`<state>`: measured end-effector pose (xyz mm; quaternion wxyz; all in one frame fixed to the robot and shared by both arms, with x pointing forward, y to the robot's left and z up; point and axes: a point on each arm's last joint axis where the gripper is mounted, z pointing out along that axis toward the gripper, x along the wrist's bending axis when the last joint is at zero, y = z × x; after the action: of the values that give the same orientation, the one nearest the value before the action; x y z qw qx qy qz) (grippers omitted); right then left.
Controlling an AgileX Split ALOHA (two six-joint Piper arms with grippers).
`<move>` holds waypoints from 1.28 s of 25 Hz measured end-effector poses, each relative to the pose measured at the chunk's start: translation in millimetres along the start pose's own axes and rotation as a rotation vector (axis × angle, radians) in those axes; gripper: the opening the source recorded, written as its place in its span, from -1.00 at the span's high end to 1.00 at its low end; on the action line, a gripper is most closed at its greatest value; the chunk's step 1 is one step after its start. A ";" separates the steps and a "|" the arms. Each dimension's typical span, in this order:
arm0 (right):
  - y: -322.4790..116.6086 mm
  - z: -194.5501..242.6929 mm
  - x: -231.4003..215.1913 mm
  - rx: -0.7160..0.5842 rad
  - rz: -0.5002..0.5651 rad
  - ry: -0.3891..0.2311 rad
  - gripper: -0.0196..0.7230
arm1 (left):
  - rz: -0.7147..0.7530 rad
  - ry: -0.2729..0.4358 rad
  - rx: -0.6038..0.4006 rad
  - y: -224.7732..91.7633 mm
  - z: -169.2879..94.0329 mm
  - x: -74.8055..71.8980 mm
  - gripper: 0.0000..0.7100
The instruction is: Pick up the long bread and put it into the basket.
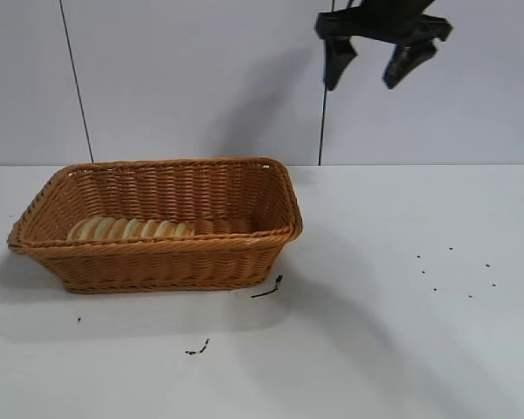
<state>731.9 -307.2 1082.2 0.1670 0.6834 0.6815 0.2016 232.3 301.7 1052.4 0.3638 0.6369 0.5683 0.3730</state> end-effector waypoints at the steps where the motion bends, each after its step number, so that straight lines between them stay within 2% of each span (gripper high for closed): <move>1: 0.9 -5.5 -4.3 -0.011 0.008 -0.005 -0.67 | 0.000 0.000 0.000 0.0 0.0 0.0 -0.96; 5: -8.4 -27.9 -7.9 -0.002 0.014 -0.018 -0.67 | 0.000 0.000 0.000 0.0 0.0 0.0 -0.96; 9: -40.3 -59.9 -5.0 0.059 0.012 -0.019 -0.67 | 0.000 0.000 0.000 0.0 0.0 0.0 -0.96; 16: -132.2 -127.0 1.7 0.141 0.003 -0.020 -0.67 | 0.000 0.000 0.000 0.0 0.0 0.0 -0.96; 22: -234.0 -166.0 7.1 0.171 -0.001 -0.020 -0.67 | 0.000 0.000 0.000 0.0 0.0 0.0 -0.96; 26: -301.7 -187.7 10.3 0.092 -0.025 -0.022 -0.67 | 0.000 0.000 0.000 0.0 0.0 0.0 -0.96; 29: -346.4 -202.3 12.4 -0.028 -0.048 -0.028 -0.67 | 0.000 0.000 0.000 0.0 0.0 0.0 -0.96; 32: -388.2 -218.7 15.6 -0.202 -0.054 -0.025 -0.67 | 0.000 0.000 0.000 0.0 0.0 0.0 -0.96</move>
<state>286.2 -295.9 1076.4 0.2491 0.6471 0.6735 0.2562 232.3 301.7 1052.4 0.3638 0.6369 0.5683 0.3730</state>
